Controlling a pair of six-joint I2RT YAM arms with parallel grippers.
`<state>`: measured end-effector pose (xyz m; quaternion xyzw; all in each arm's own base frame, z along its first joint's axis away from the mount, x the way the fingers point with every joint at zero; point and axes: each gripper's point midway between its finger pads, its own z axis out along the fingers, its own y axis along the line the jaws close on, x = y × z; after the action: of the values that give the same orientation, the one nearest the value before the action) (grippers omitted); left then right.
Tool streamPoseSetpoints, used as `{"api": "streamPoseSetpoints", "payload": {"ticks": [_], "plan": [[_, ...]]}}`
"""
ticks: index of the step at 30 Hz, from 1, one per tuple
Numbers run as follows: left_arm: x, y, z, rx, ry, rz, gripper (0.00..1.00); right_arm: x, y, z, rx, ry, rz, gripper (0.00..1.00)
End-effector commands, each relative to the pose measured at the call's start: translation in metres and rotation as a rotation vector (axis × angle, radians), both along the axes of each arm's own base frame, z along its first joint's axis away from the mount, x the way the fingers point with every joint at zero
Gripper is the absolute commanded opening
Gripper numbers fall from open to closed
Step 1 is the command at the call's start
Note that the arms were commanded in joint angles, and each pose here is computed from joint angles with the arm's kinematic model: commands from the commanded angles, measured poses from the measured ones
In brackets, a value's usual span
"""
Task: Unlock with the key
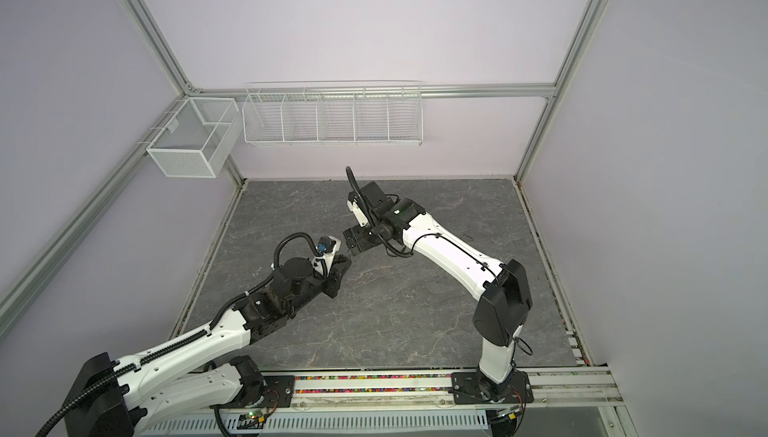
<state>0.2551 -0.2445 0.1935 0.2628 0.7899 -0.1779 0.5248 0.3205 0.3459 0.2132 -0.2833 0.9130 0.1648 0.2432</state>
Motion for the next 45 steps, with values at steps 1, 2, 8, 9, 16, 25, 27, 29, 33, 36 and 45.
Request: {"api": "streamPoseSetpoints", "payload": {"ticks": [1,2,8,9,16,25,27,29,33,36,45], "plan": [[0.000,-0.001,0.012,-0.009,-0.054,-0.016,0.00,0.003,-0.005,-0.008,-0.070,0.008,0.029,0.87],[0.001,-0.001,0.012,-0.010,-0.057,-0.013,0.00,0.004,-0.005,-0.009,-0.075,0.010,0.032,0.87],[0.002,-0.001,0.014,-0.019,-0.066,-0.009,0.00,0.008,-0.006,-0.015,-0.102,0.019,0.036,0.87],[0.002,-0.001,0.013,-0.019,-0.066,-0.010,0.00,0.010,-0.007,-0.015,-0.105,0.019,0.031,0.88],[0.003,-0.001,0.012,-0.014,-0.066,-0.005,0.00,0.012,-0.008,-0.021,-0.108,0.032,0.041,0.88],[0.003,-0.003,0.014,-0.035,-0.068,-0.004,0.00,-0.002,-0.016,-0.021,-0.053,0.065,0.066,0.89],[0.004,-0.003,0.014,-0.036,-0.065,0.001,0.00,-0.005,-0.018,-0.021,-0.050,0.077,0.067,0.89],[0.005,-0.003,0.014,-0.038,-0.066,0.002,0.00,-0.008,-0.019,-0.020,-0.038,0.079,0.072,0.89],[0.005,-0.003,0.015,-0.042,-0.066,0.006,0.00,-0.015,-0.017,-0.013,0.013,0.087,0.087,0.89],[0.006,-0.005,0.015,-0.042,-0.062,0.006,0.00,-0.015,-0.023,-0.012,0.018,0.077,0.065,0.90],[0.011,-0.016,-0.002,-0.084,0.151,0.088,0.00,-0.007,-0.080,-0.024,0.015,0.040,-0.138,0.91]]}}
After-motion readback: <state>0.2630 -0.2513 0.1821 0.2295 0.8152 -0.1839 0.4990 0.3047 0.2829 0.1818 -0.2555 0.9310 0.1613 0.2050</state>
